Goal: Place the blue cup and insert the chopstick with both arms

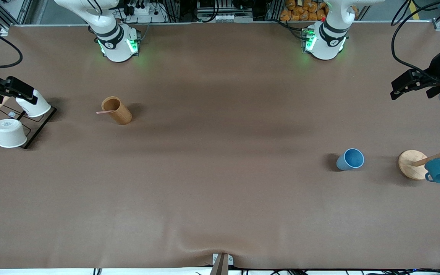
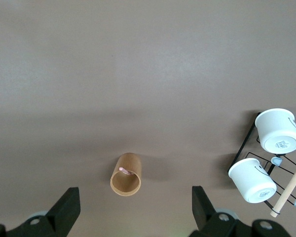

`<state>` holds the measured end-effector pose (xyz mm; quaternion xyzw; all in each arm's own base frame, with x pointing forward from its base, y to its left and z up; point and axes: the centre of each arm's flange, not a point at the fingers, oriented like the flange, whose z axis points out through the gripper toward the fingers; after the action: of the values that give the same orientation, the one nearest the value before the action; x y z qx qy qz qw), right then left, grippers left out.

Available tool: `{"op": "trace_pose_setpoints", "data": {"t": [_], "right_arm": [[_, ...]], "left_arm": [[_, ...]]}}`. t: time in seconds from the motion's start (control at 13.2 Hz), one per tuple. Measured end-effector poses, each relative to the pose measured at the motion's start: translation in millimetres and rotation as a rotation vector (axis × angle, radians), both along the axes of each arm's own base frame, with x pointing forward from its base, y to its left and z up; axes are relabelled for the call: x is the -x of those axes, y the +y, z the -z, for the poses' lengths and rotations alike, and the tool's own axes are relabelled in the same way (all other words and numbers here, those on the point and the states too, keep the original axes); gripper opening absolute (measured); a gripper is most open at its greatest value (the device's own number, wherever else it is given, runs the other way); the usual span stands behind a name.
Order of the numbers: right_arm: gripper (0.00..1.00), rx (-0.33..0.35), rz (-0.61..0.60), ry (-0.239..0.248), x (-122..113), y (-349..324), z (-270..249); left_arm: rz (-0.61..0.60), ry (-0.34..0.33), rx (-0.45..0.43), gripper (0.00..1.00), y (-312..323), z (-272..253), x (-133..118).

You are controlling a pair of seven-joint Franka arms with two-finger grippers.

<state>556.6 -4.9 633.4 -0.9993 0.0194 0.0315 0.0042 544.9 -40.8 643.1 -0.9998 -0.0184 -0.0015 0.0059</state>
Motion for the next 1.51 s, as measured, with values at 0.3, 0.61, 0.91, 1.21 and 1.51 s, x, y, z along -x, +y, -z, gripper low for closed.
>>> {"op": "trace_pose_setpoints", "data": {"t": [0.3, 0.61, 0.91, 1.21, 1.51], "right_arm": [[1.00, -0.004, -0.024, 0.069, -17, 0, 38], [1.00, -0.009, -0.027, 0.158, -37, 0, 89], [1.00, -0.037, -0.048, 0.271, -58, 17, 159], [0.96, -0.092, -0.037, 0.411, -72, 23, 249], [0.88, -0.110, -0.036, 0.536, -56, 30, 289]], "left_arm": [[0.000, 0.020, -0.003, 1.00, 0, 20, -12], [0.002, 0.003, -0.001, 1.00, -1, 71, -32], [0.003, 0.001, -0.001, 1.00, 1, 134, -42], [-0.015, 0.015, 0.002, 1.00, 16, 199, -52], [-0.025, 0.045, 0.006, 1.00, 22, 261, -67]]}}
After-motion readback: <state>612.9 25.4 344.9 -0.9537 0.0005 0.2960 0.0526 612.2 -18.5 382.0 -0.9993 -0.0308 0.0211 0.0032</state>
